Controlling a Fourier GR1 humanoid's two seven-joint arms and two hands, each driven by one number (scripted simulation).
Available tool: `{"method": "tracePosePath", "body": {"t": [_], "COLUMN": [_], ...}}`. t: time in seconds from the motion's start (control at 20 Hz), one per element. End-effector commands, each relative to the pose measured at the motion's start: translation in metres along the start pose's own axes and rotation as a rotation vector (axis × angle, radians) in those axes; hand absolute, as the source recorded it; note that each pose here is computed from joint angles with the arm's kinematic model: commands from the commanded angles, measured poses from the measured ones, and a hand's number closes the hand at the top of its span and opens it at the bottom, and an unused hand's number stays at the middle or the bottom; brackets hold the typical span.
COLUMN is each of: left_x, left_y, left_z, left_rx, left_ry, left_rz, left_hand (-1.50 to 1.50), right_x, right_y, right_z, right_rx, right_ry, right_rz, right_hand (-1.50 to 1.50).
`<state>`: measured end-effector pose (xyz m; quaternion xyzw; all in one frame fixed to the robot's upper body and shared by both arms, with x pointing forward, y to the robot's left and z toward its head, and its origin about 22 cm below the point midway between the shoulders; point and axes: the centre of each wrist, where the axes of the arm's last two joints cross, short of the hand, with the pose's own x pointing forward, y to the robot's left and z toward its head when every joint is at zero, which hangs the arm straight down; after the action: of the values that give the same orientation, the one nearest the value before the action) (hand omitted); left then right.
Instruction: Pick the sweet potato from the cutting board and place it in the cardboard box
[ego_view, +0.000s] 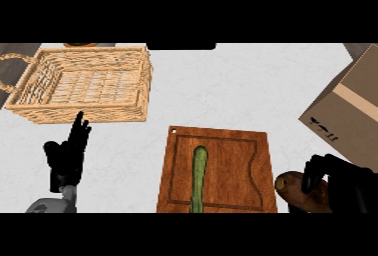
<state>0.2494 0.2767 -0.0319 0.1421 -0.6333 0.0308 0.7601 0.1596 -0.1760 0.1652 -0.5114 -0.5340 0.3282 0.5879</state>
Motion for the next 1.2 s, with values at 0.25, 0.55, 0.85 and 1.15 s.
{"method": "tracePosePath", "body": {"t": [0.25,0.55,0.85,1.15], "left_x": [0.019,0.002,0.012,0.013], "left_y": [0.002,-0.003,0.015,-0.002], "left_z": [0.0,0.002,-0.013,-0.025], "left_rx": [0.007,-0.011,-0.008,-0.025], "left_ry": [0.002,0.011,-0.009,-0.016], "left_rz": [0.012,0.001,-0.007,0.007], "left_hand": [0.0,0.0,0.0,0.0], "right_x": [-0.036,-0.069,-0.115,-0.157], "right_y": [-0.068,-0.091,-0.085,-0.08], "right_z": [0.008,-0.052,-0.09,-0.154], "right_rx": [-0.139,-0.235,-0.233,-0.216], "right_ry": [0.118,0.155,0.179,0.192], "right_rz": [0.071,0.027,-0.029,-0.081], "right_hand": [1.5,1.5,1.5,1.5]}}
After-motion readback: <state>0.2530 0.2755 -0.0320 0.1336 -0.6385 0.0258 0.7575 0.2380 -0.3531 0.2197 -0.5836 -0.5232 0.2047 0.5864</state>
